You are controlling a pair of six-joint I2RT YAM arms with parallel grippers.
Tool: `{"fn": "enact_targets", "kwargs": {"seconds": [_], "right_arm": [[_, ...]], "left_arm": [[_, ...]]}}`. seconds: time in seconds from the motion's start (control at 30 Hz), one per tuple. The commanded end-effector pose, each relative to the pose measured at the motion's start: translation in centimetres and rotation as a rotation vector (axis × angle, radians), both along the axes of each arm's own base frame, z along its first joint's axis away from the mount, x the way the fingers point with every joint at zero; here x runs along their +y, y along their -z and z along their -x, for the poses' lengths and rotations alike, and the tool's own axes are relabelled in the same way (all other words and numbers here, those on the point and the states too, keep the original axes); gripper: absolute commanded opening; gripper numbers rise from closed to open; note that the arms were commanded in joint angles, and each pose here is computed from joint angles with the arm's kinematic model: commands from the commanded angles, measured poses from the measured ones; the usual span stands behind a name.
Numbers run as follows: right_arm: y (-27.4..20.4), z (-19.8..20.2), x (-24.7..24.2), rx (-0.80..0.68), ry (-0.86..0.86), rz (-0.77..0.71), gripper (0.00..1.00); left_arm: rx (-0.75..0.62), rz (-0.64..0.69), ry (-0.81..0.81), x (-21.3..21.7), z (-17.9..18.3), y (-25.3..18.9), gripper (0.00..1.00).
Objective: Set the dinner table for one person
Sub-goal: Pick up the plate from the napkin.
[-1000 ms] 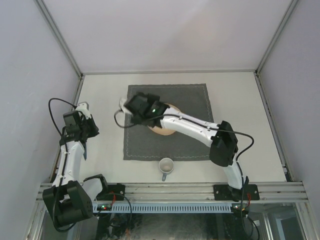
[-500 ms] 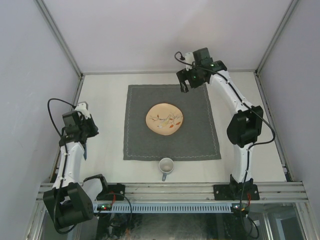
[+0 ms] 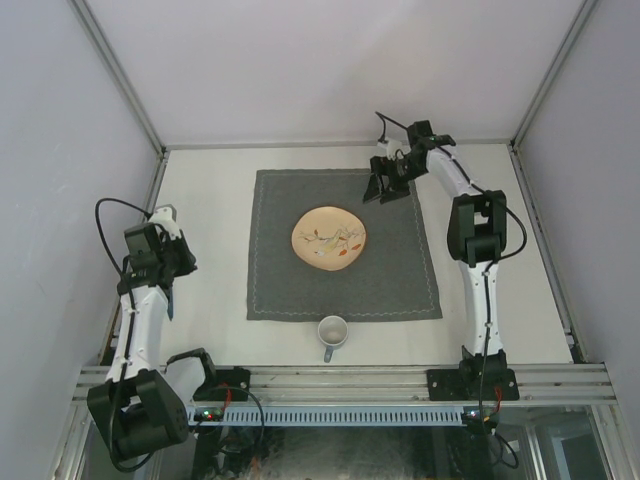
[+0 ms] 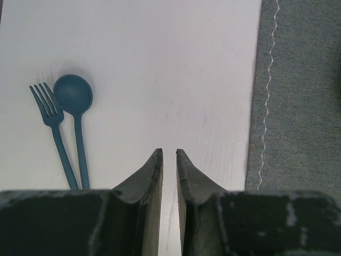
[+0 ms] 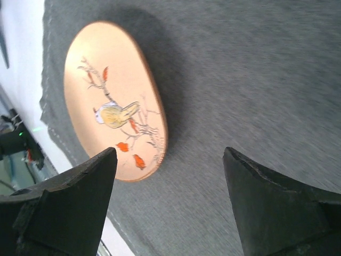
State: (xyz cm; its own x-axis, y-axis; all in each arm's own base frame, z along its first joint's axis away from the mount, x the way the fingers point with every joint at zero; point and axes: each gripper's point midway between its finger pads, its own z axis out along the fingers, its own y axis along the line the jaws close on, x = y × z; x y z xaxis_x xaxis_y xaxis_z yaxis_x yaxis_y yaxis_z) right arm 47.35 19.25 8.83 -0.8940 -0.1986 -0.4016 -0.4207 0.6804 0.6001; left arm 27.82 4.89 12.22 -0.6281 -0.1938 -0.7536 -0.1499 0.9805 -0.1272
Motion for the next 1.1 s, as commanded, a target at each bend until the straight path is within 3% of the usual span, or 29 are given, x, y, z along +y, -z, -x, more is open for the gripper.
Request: {"fn": "enact_targets", "kwargs": {"seconds": [0.0, 0.47, 1.07], "right_arm": [[-2.2, 1.3, 3.5, -0.032, -0.129, -0.112, 0.80], [1.8, 4.8, 3.3, 0.042, -0.221, -0.075, 0.79], [3.0, 5.6, 5.0, 0.074, -0.251, -0.100, 0.75]], "left_arm": [[-0.038, -0.021, 0.002, 0.6, -0.8, -1.5, 0.20], [-0.033, -0.015, -0.001, 0.7, -1.1, -1.5, 0.20], [-0.021, -0.009, -0.005, 0.8, -1.4, -1.6, 0.20]]}}
